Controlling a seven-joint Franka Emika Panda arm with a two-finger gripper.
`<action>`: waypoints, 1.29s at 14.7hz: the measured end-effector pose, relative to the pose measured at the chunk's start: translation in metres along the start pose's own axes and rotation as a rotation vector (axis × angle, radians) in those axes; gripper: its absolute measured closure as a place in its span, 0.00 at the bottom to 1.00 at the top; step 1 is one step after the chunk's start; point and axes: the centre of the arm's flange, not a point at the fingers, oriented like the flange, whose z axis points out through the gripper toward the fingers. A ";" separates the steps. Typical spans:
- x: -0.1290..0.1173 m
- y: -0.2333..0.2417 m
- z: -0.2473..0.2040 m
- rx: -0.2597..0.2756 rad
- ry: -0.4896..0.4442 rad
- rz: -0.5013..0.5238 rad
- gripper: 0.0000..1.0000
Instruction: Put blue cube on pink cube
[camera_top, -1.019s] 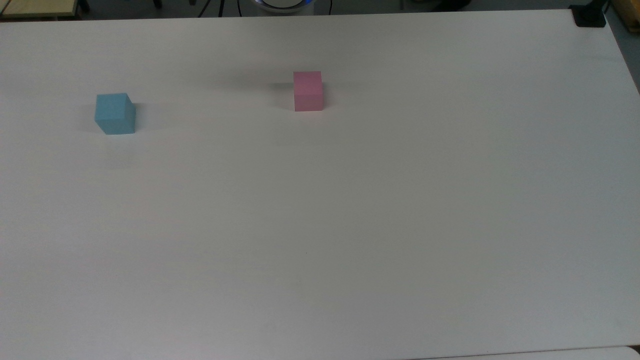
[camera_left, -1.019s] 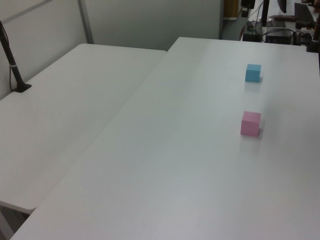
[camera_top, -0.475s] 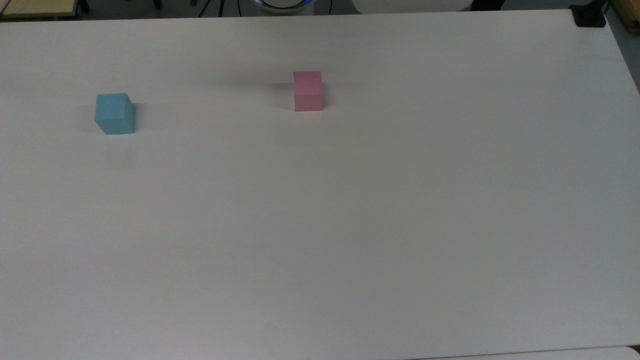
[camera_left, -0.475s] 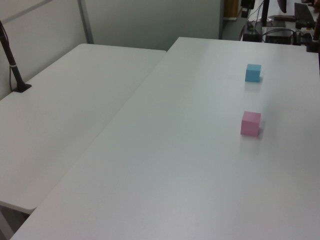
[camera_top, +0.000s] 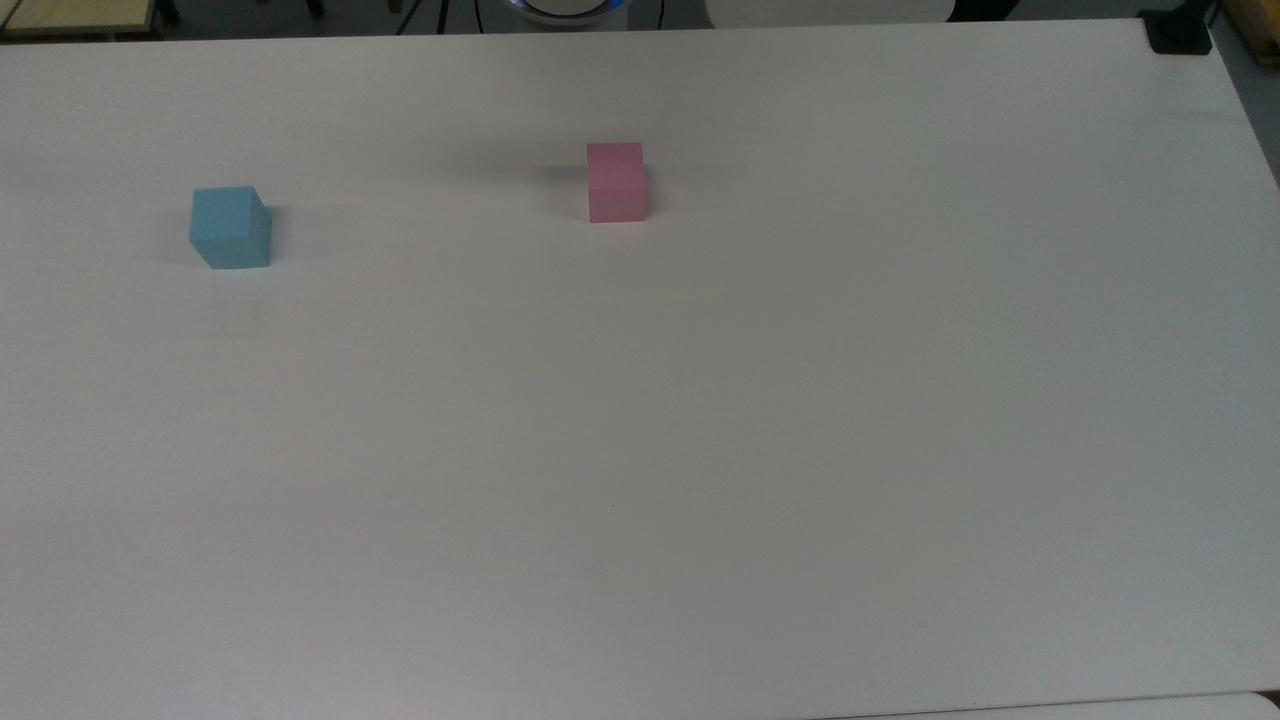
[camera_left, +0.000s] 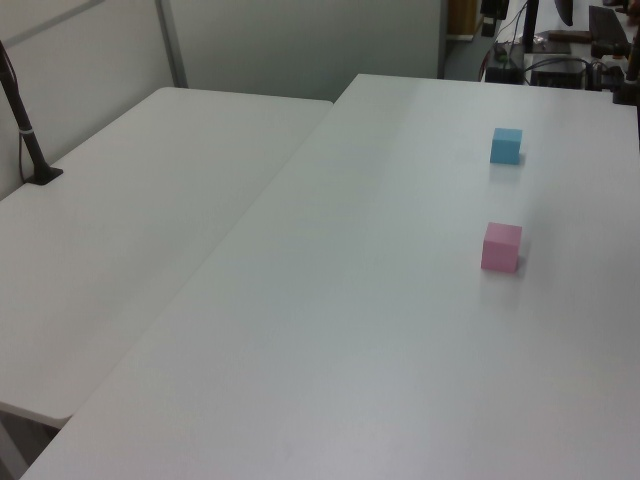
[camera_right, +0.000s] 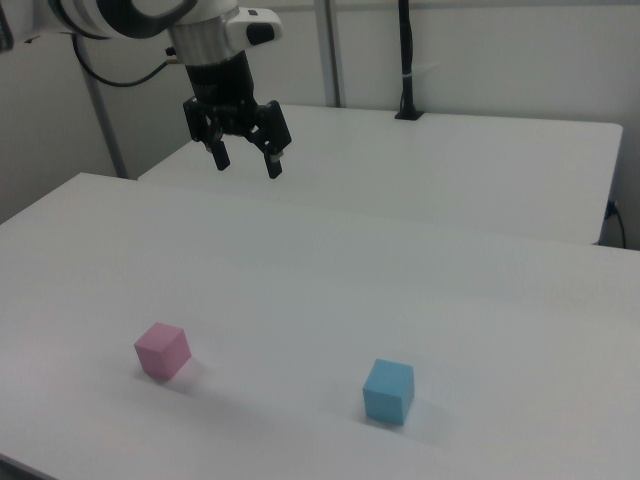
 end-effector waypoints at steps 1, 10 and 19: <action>0.000 0.000 0.001 0.000 -0.002 0.000 0.00; 0.000 -0.001 0.007 0.002 -0.015 -0.002 0.00; 0.000 -0.001 0.008 0.003 -0.017 -0.002 0.00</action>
